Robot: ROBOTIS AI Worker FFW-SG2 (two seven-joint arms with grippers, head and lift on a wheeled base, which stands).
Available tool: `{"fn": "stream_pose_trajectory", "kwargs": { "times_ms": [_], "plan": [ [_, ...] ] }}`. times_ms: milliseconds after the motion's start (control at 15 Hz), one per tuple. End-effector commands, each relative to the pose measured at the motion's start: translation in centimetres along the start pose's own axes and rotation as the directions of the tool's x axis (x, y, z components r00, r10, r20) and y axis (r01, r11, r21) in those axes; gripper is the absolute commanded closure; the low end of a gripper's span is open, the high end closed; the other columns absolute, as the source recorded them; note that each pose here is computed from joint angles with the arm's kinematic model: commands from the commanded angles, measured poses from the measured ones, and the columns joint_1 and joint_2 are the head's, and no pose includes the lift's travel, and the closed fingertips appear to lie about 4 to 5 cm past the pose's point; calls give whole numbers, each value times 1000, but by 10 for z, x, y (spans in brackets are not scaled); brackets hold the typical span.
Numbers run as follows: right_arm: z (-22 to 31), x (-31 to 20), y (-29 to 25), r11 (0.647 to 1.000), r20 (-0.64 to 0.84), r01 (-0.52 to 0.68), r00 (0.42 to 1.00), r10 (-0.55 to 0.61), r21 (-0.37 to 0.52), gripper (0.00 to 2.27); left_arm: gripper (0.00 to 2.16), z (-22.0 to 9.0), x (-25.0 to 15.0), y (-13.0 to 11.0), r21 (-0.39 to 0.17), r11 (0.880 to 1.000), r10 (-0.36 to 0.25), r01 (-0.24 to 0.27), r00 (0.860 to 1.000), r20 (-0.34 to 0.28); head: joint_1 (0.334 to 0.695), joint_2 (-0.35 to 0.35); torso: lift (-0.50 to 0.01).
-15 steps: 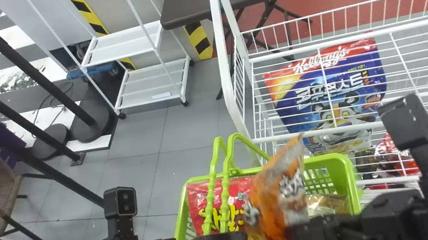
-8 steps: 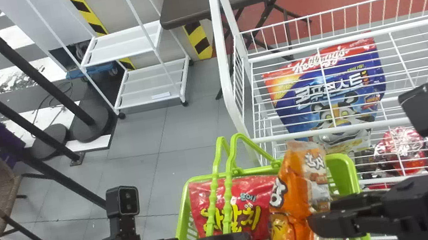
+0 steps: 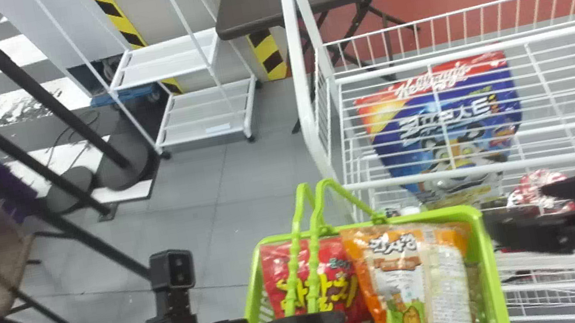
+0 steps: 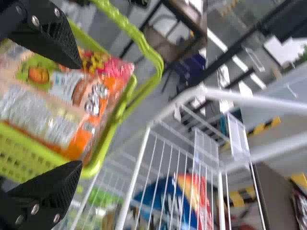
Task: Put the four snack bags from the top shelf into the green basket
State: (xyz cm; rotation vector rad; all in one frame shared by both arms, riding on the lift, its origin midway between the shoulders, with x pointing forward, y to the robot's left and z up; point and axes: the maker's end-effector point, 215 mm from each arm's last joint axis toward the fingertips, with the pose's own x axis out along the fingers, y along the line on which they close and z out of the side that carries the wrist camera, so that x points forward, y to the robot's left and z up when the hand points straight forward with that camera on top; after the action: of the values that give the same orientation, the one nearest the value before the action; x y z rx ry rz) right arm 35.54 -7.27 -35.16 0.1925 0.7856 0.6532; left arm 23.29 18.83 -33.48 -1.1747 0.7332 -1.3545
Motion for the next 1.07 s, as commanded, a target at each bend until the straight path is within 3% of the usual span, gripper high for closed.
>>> {"fn": "stream_pose_trajectory", "kwargs": {
  "times_ms": [0, 133, 400, 600, 1000],
  "plan": [
    [28, -6, -78, 944, 185, 322, 935, -304, -77, 33, 2148, 0, 2, -3, 3, 1000, -13, 13, 1000, -3, 695, 232, 0],
    [61, -24, -114, 869, 387, 478, 831, -400, -129, 33, 2148, 1, 3, -2, 4, 1000, -15, 15, 1000, -4, 695, 142, 0],
    [51, -38, -151, 811, 492, 566, 753, -437, -145, 33, 2148, 1, 6, -2, 5, 1000, -21, 21, 1000, 3, 695, -3, 0],
    [41, -40, -156, 811, 523, 567, 740, -424, -145, 33, 2148, 0, 7, 1, 4, 1000, -17, 17, 1000, 8, 695, -50, 0],
    [40, -50, -164, 810, 591, 568, 706, -389, -146, 33, 2148, 0, 6, 2, 2, 1000, -14, 14, 1000, 17, 695, -68, 0]
  ]
}}
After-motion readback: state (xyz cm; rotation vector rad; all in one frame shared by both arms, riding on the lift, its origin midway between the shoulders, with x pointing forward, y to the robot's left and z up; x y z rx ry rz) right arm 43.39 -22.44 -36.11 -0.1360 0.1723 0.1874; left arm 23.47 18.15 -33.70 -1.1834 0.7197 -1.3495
